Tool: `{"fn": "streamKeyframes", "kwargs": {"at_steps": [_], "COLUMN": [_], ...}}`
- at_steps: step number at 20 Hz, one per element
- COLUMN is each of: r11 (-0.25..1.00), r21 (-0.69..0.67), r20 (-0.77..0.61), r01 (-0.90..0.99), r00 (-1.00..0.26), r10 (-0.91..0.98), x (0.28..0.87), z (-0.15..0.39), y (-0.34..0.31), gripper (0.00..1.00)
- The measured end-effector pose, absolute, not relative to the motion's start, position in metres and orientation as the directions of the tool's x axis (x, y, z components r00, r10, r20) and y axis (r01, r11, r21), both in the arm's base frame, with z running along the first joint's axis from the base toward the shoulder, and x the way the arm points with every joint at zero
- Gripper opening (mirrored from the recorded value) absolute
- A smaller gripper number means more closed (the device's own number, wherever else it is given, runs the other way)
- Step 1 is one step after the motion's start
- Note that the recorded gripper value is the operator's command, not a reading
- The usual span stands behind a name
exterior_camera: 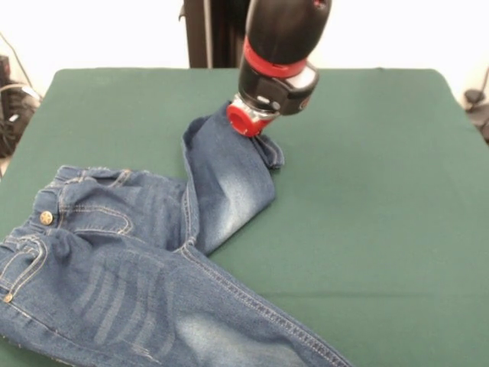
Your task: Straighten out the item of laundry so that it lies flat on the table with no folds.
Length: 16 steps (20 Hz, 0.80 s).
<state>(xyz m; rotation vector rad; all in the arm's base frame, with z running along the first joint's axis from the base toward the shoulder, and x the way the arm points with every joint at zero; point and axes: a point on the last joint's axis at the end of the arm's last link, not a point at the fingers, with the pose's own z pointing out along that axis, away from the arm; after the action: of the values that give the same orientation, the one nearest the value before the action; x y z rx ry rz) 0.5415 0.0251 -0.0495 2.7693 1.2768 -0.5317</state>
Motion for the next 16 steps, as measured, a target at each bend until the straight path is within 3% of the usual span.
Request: {"fn": "streamKeyframes", "kwargs": {"at_steps": [8, 16], "r11": [-0.667, -0.653], "r21": [-0.05, -0.039], "r20": [-0.488, -0.551], "r01": [0.743, 0.756], "r00": [0.565, 0.529], "r10": [0.666, 0.645], "x": [0.542, 0.541], "z": [-0.049, -0.06], "y": [0.033, 0.041], "gripper": [0.0, 0.0]}}
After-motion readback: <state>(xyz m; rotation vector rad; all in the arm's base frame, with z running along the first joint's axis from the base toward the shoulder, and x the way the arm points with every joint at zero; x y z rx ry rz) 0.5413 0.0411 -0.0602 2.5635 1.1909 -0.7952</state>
